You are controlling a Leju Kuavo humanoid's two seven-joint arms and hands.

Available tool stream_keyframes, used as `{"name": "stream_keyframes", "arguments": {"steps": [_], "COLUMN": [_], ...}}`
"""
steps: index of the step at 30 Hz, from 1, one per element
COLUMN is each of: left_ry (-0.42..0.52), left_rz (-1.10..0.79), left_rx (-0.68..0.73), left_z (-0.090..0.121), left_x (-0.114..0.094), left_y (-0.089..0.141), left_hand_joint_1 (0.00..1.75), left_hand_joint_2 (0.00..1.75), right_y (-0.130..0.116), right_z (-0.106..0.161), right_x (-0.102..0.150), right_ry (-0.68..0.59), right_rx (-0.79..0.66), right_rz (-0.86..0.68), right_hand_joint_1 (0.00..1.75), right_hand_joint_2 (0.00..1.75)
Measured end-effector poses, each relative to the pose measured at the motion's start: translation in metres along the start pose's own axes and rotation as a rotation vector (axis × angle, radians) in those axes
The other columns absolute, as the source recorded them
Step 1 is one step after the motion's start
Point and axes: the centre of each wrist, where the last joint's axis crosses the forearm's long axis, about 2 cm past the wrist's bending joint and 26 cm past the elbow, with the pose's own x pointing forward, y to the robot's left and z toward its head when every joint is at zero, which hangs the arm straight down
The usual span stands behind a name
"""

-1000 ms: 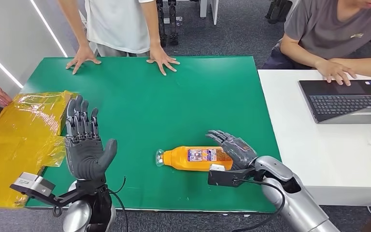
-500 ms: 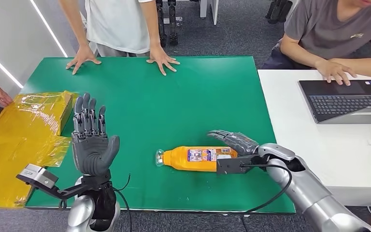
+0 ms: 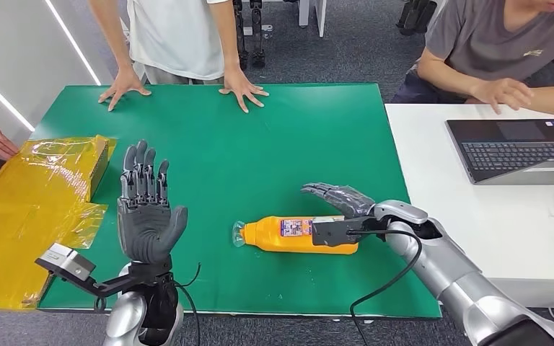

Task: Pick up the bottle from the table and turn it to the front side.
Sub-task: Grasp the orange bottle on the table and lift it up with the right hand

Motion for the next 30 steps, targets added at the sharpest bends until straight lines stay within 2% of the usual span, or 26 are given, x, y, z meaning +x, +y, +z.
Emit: {"name": "stream_keyframes", "arguments": {"steps": [7, 13, 30], "left_ry": [0.007, 0.005, 0.012], "left_rz": [0.002, 0.001, -0.019], "left_rx": [0.0, 0.01, 0.041], "left_z": [0.001, -0.003, -0.002], "left_x": [-0.002, -0.004, -0.005], "left_y": [0.0, 0.0, 0.001], "left_hand_joint_1": [0.0, 0.0, 0.0], "left_hand_joint_2": [1.75, 1.75, 1.75], "right_y": [0.003, 0.009, 0.0], "right_z": [-0.009, -0.016, -0.031], "right_x": [0.003, 0.003, 0.002], "right_ry": [-0.003, -0.007, 0.044], "right_rx": [0.025, 0.121, 0.29], "right_rz": [-0.014, -0.056, -0.038], "right_hand_joint_1": [0.0, 0.0, 0.0], "right_hand_joint_2": [1.75, 1.75, 1.75]}}
